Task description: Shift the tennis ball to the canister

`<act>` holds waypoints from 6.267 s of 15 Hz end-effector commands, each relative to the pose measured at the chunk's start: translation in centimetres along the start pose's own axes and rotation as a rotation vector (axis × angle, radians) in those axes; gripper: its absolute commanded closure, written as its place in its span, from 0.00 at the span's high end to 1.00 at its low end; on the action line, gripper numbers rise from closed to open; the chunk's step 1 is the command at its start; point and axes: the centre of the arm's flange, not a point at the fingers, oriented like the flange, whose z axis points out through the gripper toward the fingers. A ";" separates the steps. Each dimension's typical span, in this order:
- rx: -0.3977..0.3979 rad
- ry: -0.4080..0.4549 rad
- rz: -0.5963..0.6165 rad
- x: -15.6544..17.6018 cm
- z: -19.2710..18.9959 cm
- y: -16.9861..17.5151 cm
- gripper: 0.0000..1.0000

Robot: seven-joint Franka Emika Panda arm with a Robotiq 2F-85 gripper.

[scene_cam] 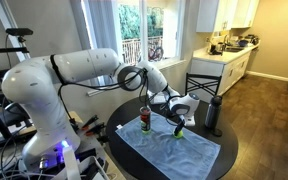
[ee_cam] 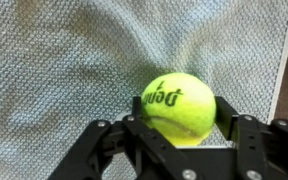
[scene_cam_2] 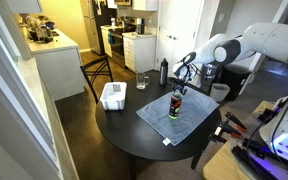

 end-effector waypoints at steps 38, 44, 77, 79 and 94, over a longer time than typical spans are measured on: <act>-0.068 -0.335 -0.205 -16.2 -10.0 -7.5 0.66; -0.002 -0.292 -0.282 -18.6 -14.6 -6.9 0.41; -0.178 -0.241 -0.470 -22.6 -19.3 9.2 0.41; -0.144 -0.211 -0.457 -21.4 -19.2 8.9 0.41; -0.033 -0.256 -0.460 -22.2 -16.8 7.0 0.41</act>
